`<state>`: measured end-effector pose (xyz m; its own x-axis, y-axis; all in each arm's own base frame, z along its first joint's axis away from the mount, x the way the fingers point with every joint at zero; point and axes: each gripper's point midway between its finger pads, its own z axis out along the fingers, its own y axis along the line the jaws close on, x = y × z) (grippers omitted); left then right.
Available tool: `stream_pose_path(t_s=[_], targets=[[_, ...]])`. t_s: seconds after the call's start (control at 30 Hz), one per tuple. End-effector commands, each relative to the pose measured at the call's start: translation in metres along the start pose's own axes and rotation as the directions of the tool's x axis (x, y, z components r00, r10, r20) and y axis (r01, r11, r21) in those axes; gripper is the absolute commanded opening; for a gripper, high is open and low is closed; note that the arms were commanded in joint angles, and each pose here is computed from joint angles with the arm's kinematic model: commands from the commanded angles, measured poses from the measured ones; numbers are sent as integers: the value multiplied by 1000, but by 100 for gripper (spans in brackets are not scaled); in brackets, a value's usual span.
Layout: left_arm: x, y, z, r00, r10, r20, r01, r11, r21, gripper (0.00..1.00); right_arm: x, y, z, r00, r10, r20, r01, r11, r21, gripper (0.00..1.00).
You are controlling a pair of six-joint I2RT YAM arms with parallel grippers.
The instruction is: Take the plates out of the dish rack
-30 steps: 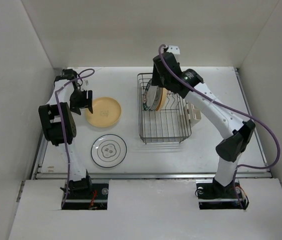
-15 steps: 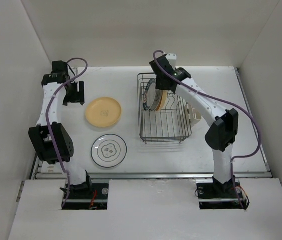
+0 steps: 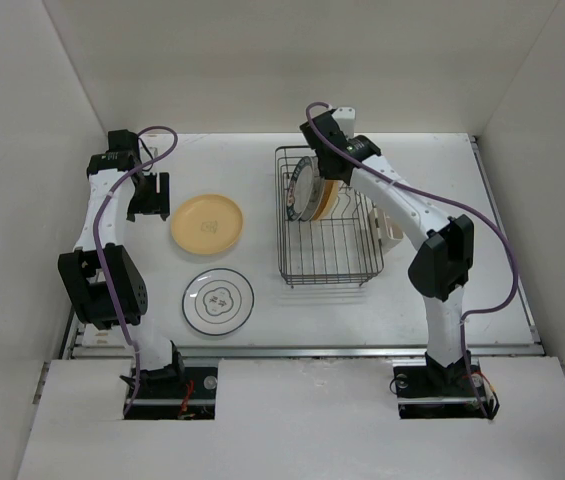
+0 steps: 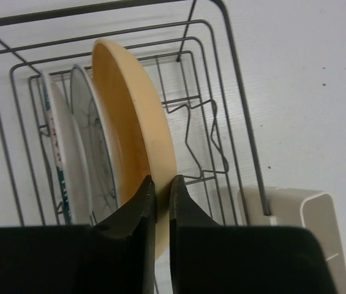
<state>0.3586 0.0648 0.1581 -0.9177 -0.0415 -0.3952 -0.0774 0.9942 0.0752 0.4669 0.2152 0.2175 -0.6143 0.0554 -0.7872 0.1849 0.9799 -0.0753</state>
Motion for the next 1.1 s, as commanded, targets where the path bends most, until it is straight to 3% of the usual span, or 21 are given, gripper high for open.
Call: stream_pose_path(t_s=[0.0, 0.43, 0.83, 1.07], targets=[[-1, 5, -15, 999, 4, 37, -4, 1000, -18, 69, -22, -3, 1, 997, 57, 60, -58, 998, 9, 2], [-11, 6, -24, 998, 12, 66, -11, 1000, -22, 69, -76, -43, -35, 974, -3, 226, -34, 987, 159, 0], [-17, 6, -26, 997, 22, 68, -21, 1000, -13, 69, -95, -53, -74, 933, -142, 330, 25, 943, 333, 0], [-16, 2, -32, 998, 22, 62, -22, 1000, 7, 69, -94, -65, -83, 917, -219, 334, 47, 890, 453, 0]])
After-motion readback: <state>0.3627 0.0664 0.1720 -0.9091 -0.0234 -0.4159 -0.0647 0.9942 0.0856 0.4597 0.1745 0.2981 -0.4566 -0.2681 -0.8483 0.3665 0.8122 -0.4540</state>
